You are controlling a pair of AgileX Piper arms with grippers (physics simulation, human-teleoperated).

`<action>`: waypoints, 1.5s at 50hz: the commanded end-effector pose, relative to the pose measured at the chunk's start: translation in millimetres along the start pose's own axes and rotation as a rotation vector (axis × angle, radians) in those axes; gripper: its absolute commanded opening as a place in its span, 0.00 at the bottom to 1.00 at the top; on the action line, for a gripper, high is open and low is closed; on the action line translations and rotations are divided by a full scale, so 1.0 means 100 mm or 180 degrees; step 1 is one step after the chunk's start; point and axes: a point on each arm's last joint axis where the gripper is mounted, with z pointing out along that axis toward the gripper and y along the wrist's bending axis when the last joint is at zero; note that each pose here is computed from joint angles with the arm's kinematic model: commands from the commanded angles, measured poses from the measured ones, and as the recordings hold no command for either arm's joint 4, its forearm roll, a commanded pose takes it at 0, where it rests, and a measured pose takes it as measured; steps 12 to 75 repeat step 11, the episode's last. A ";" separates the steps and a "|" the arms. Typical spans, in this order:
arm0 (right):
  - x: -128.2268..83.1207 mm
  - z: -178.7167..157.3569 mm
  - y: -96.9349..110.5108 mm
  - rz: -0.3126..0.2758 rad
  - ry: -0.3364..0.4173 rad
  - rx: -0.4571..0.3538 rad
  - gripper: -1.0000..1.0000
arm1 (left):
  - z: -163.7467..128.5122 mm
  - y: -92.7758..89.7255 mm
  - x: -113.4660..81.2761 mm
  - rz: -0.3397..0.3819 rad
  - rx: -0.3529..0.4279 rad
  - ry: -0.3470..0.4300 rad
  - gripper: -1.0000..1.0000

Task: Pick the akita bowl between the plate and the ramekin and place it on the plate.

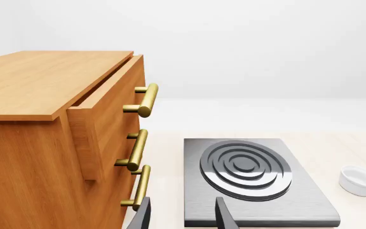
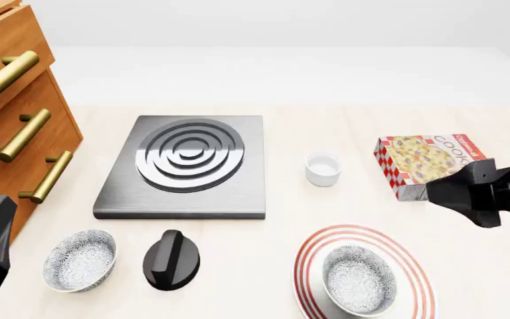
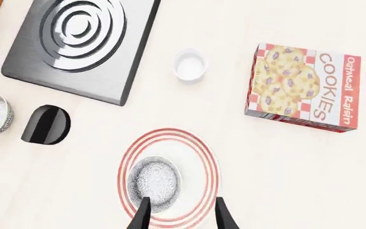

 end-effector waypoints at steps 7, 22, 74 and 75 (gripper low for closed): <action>-0.08 -0.88 0.02 -0.0064 -0.0653 -0.0109 1.00 | 0.00 0.00 0.00 0.0000 0.0000 0.0000 1.00; -0.11 -0.94 0.02 -0.0069 -0.0726 -0.0100 1.00 | 0.00 0.00 0.00 0.0000 0.0000 0.0000 1.00; -0.11 -0.94 0.02 -0.0069 -0.0726 -0.0100 1.00 | 0.00 0.00 0.00 0.0000 0.0000 0.0000 1.00; -0.11 -0.94 0.02 -0.0069 -0.0726 -0.0100 1.00 | 0.00 0.00 0.00 0.0000 0.0000 0.0000 1.00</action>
